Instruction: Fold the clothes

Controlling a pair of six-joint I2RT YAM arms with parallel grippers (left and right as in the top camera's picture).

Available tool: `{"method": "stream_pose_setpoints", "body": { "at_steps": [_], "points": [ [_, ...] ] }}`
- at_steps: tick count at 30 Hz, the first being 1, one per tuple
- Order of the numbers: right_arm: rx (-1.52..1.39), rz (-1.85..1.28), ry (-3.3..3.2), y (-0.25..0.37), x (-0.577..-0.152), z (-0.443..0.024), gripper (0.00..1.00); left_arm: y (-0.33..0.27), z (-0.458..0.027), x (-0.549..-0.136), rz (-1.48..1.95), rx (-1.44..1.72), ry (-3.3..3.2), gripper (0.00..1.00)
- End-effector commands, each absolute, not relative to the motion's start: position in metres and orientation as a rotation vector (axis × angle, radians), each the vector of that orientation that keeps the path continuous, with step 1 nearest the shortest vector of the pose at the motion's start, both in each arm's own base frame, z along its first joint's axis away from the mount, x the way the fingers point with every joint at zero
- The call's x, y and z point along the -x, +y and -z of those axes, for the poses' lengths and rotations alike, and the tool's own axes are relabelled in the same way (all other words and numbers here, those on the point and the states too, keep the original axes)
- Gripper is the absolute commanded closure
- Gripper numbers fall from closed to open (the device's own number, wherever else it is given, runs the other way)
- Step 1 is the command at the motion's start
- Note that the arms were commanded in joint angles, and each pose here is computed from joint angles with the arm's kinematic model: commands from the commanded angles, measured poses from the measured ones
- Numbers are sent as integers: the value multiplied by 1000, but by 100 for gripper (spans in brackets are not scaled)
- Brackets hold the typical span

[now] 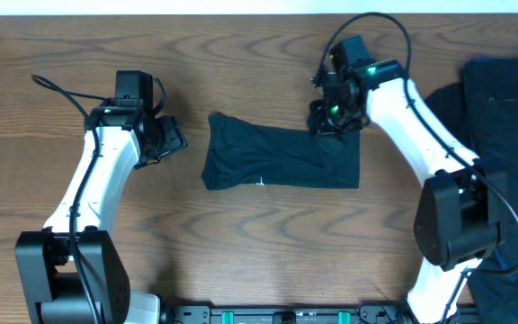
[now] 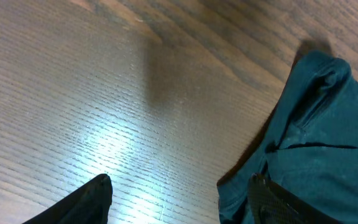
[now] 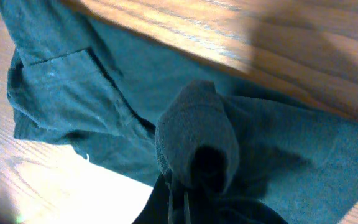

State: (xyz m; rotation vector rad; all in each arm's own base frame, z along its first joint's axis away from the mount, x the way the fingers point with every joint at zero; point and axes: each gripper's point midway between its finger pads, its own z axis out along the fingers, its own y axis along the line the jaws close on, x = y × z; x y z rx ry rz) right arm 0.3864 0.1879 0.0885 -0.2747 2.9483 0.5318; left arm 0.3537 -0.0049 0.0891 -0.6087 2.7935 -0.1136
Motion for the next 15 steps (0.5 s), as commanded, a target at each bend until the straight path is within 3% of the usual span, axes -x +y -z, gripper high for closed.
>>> {"method": "stream_pose_setpoints", "body": {
  "at_steps": [1,15],
  "points": [
    [297,-456,2963,191,-380,-75,99,0,-88,-349,89,632,2797,28],
    [200,-561,2894,211,-390,-63,98,0,-88,-348,88,634,2799,28]
  ]
}}
